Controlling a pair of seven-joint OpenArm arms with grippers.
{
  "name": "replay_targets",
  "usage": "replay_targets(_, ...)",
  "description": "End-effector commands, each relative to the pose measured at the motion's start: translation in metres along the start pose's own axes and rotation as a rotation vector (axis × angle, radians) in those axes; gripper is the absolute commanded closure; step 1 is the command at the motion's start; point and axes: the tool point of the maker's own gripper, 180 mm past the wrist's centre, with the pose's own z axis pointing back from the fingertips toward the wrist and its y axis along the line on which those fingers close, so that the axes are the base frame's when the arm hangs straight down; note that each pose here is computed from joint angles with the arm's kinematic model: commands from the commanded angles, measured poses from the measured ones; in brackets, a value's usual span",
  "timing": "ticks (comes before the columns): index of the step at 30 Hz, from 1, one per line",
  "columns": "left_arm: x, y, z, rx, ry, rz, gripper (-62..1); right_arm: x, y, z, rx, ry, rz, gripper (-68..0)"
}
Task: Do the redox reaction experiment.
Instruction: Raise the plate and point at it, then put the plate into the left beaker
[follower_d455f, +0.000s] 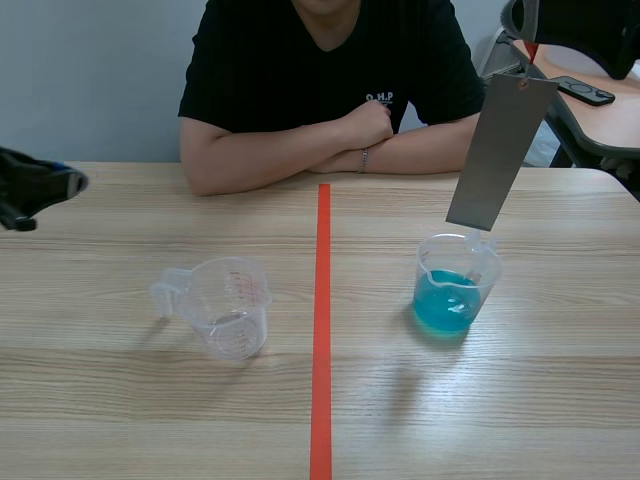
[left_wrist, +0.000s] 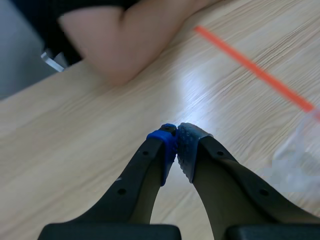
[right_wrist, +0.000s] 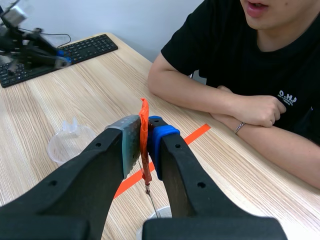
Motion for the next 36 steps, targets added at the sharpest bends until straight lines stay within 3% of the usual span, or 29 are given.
replay_targets(1,-0.007,-0.002,0.010,0.005,-0.013,0.028,-4.0,0.015,0.001,0.002,0.009,-0.039,0.027,-1.5)
replay_targets(6,-0.064,-0.004,0.054,0.070,0.063,0.108,-4.0,0.015,0.001,0.002,0.009,-0.039,0.027,-1.5)
replay_targets(15,-0.145,-0.043,0.146,0.187,0.088,0.185,-4.0,0.014,0.001,0.002,0.009,-0.039,0.026,-1.5)
replay_targets(21,-0.170,-0.092,0.200,0.268,0.101,0.076,-4.0,0.014,0.001,0.002,0.009,-0.039,0.026,-1.5)
replay_targets(31,-0.179,-0.196,0.232,0.183,0.171,-0.143,-4.0,0.014,0.001,0.002,0.009,-0.038,0.026,-1.5)
replay_targets(36,-0.172,-0.231,0.237,0.137,0.168,-0.227,-4.0,0.014,0.001,0.002,0.009,-0.038,0.027,-1.5)
